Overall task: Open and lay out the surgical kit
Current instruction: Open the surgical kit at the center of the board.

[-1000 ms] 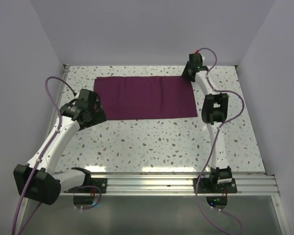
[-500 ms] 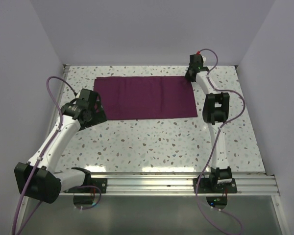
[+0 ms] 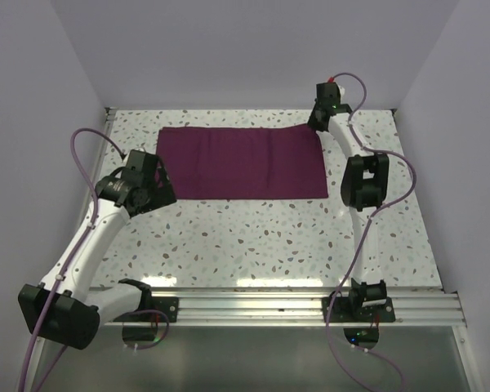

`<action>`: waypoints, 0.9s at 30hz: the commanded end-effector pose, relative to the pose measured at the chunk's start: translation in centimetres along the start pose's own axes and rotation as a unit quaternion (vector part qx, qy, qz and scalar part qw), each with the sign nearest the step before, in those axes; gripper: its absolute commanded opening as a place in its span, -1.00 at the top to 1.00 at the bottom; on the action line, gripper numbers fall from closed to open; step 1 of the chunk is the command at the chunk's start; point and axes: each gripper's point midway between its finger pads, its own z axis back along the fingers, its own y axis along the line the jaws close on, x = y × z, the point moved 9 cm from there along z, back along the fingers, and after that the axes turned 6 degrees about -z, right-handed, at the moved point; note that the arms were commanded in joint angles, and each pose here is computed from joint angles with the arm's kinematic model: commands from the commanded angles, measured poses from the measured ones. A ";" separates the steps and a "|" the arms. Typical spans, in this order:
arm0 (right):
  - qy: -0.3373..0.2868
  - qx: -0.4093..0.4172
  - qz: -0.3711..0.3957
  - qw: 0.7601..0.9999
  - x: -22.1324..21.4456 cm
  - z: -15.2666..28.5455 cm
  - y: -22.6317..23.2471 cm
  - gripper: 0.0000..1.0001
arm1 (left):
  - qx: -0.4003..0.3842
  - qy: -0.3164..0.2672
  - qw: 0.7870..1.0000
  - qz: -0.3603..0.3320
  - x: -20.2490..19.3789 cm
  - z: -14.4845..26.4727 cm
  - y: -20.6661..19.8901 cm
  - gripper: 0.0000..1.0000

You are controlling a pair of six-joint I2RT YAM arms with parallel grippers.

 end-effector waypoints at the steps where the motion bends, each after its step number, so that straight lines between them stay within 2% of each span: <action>1: -0.032 0.013 0.001 0.999 2.5 4.8 1.6 1.00 | -0.020 -0.025 0.999 -0.010 0.8 1.2 0.0 -0.89; 9: -0.001 -0.012 0.003 1.000 1.0 5.2 0.8 1.00 | -0.030 -0.042 0.998 -0.034 1.0 1.8 0.3 -0.91; 13: 0.045 -0.024 0.002 0.999 -0.7 5.1 0.3 1.00 | -0.034 -0.041 0.998 -0.042 0.8 1.7 0.3 -0.92; 18: 0.057 -0.001 0.020 0.998 -3.4 7.1 1.6 1.00 | -0.043 -0.047 0.997 -0.045 1.0 1.4 0.0 -0.92; 23: 0.079 -0.010 0.036 0.996 -4.6 6.7 1.9 0.94 | -0.045 -0.052 0.997 -0.047 1.7 1.3 -0.3 -0.92; 24: 0.084 -0.012 0.040 0.996 -4.8 6.6 1.8 0.85 | -0.045 -0.051 0.997 -0.047 1.8 1.2 -0.4 -0.92; 25: 0.083 -0.014 0.042 0.996 -4.7 6.4 1.9 0.67 | -0.046 -0.053 0.996 -0.046 2.0 1.3 -0.5 -0.92; 26: 0.084 -0.014 0.045 0.995 -4.7 6.3 1.9 0.38 | -0.043 -0.051 0.997 -0.046 2.0 1.2 -0.5 -0.92; 27: 0.086 -0.015 0.047 0.995 -4.7 6.2 1.9 0.22 | -0.044 -0.052 0.997 -0.045 2.1 1.2 -0.5 -0.92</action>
